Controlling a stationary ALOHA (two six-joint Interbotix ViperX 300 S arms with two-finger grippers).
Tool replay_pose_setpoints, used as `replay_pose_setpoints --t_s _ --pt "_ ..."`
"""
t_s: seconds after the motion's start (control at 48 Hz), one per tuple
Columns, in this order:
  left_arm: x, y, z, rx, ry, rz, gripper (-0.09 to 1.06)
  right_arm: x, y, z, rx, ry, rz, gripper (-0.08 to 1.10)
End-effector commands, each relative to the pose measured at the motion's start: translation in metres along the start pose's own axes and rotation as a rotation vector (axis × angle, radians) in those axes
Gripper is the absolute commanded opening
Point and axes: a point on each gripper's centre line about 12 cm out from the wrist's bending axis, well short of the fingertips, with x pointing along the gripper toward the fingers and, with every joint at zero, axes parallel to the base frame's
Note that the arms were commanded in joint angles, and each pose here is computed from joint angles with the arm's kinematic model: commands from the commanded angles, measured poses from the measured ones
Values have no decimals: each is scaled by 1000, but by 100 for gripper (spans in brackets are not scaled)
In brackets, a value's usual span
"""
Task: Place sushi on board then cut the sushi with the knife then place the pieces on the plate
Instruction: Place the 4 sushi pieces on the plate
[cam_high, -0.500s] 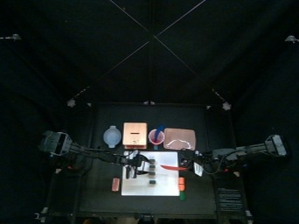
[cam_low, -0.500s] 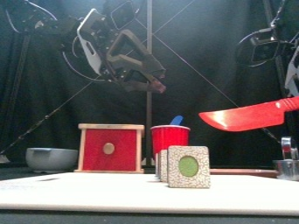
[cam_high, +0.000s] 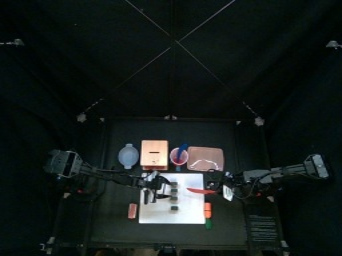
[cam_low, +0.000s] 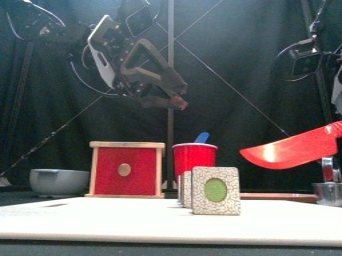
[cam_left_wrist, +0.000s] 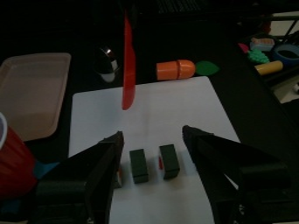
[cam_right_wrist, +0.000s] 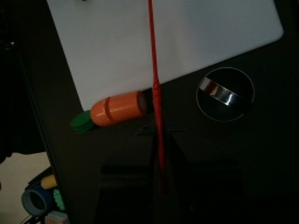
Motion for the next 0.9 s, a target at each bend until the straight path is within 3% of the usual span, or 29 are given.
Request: replay_pose_setpoints --t_s 0.021,0.417,0.646,0.896 --pt "-2 2 8 4 -34 4 90 -3 3 5 -2 -13 7 52" --pt "-14 5 11 1 -150 12 90 -7 5 5 3 22 -3 55" --pt "-16 7 9 -5 -157 19 90 -7 4 6 6 20 -8 69" --pt "-16 7 9 -2 -162 19 90 -13 10 15 -3 -4 1 72"
